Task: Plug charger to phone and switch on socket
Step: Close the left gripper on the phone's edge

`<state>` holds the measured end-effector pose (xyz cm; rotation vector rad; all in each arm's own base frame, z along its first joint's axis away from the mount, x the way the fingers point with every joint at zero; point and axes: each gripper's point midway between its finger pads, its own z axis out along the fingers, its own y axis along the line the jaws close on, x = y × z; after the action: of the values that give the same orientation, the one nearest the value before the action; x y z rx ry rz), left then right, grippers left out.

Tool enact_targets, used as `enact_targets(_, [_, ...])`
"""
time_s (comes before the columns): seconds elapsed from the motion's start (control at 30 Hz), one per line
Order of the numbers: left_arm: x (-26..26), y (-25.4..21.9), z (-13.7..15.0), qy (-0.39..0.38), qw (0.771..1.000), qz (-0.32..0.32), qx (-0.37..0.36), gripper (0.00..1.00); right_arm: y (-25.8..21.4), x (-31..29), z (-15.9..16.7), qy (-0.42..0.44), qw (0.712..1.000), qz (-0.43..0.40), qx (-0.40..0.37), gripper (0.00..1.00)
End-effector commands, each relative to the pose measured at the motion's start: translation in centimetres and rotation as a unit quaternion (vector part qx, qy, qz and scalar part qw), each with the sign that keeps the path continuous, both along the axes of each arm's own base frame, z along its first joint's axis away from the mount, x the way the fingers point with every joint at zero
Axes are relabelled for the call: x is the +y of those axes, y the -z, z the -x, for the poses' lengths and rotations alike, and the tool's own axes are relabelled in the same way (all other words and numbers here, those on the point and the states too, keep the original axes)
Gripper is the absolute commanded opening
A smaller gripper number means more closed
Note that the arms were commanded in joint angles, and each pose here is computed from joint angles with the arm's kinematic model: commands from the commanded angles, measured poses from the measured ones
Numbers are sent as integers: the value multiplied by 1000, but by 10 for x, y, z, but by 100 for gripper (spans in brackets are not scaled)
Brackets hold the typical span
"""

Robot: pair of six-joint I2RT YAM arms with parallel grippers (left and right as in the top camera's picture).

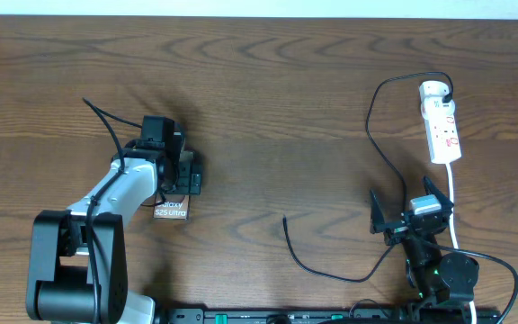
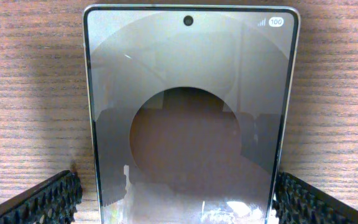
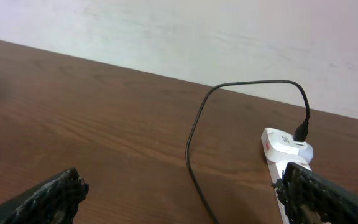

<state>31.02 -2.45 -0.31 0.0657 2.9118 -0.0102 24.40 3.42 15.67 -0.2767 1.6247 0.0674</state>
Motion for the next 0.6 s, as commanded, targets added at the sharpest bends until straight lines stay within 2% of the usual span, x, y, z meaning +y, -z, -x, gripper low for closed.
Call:
enact_targets(0.0, [3, 13, 11, 1, 1000, -10, 23, 98, 1, 2, 0, -4, 1000, 4, 2, 99])
enact_targets(0.5, [2, 13, 11, 1, 1000, -8, 23, 100, 2, 2, 0, -4, 1000, 4, 2, 99])
enact_targets(0.57, [2, 13, 11, 1, 1000, -7, 23, 93, 2, 2, 0, -4, 1000, 4, 2, 99])
